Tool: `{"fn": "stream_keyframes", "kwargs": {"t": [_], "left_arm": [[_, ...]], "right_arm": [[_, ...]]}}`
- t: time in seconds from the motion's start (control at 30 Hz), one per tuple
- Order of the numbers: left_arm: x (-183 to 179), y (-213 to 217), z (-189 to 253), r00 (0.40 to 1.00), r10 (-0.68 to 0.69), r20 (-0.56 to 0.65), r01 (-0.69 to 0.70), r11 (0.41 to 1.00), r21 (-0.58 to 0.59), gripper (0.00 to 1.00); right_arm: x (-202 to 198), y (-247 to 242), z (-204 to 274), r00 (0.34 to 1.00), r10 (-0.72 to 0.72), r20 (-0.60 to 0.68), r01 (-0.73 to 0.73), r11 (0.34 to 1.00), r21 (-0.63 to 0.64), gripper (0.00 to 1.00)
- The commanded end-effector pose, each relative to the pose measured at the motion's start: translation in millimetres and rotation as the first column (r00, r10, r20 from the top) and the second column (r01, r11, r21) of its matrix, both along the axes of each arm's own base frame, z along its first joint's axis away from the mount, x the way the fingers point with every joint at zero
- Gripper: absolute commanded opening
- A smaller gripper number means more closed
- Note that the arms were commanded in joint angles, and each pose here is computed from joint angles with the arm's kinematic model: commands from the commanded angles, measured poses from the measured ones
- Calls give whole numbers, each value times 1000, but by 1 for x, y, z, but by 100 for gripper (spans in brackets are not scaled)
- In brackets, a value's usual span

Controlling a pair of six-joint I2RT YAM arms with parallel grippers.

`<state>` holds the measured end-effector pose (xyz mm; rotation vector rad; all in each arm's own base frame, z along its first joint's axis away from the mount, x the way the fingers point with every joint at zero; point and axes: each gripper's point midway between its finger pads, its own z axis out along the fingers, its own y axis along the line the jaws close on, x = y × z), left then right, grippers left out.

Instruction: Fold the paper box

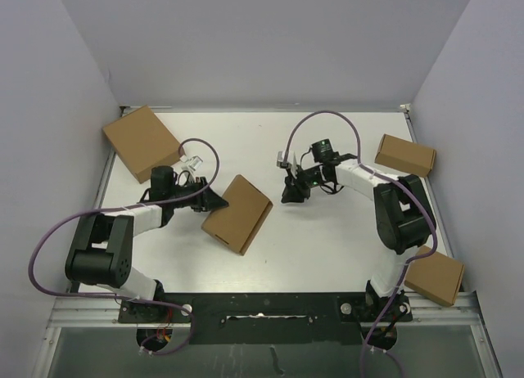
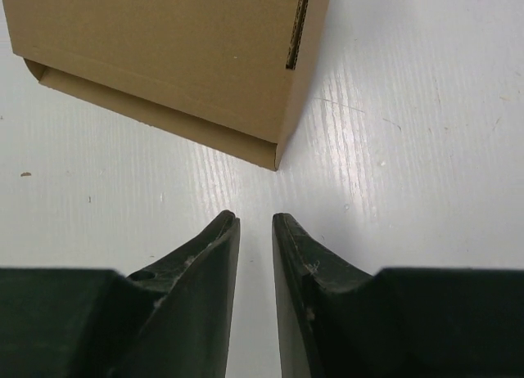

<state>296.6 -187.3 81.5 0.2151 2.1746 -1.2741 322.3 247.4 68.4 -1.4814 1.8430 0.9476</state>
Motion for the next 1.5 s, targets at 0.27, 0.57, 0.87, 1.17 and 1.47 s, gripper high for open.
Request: {"fn": "stream_keyframes", "kwargs": {"t": [0.27, 0.57, 0.87, 1.17, 1.47], "left_arm": [[16, -2, 32, 989, -46, 142, 20, 984, 179, 0], [9, -12, 30, 984, -120, 131, 56, 910, 412, 0], [1, -27, 29, 970, -204, 133, 87, 799, 594, 0], [-14, -47, 14, 946, -298, 132, 89, 626, 775, 0], [-33, -60, -25, 926, -365, 93, 90, 454, 886, 0]], "right_arm": [[17, -9, 35, 999, -28, 47, 23, 995, 101, 25], [19, -11, 35, 998, -38, 43, 33, 994, 101, 25], [26, -21, 42, 996, -74, 52, 67, 991, 114, 25], [47, -61, 56, 981, -186, 51, 177, 972, 154, 25], [59, -92, 70, 960, -274, 52, 260, 947, 190, 25]]}}
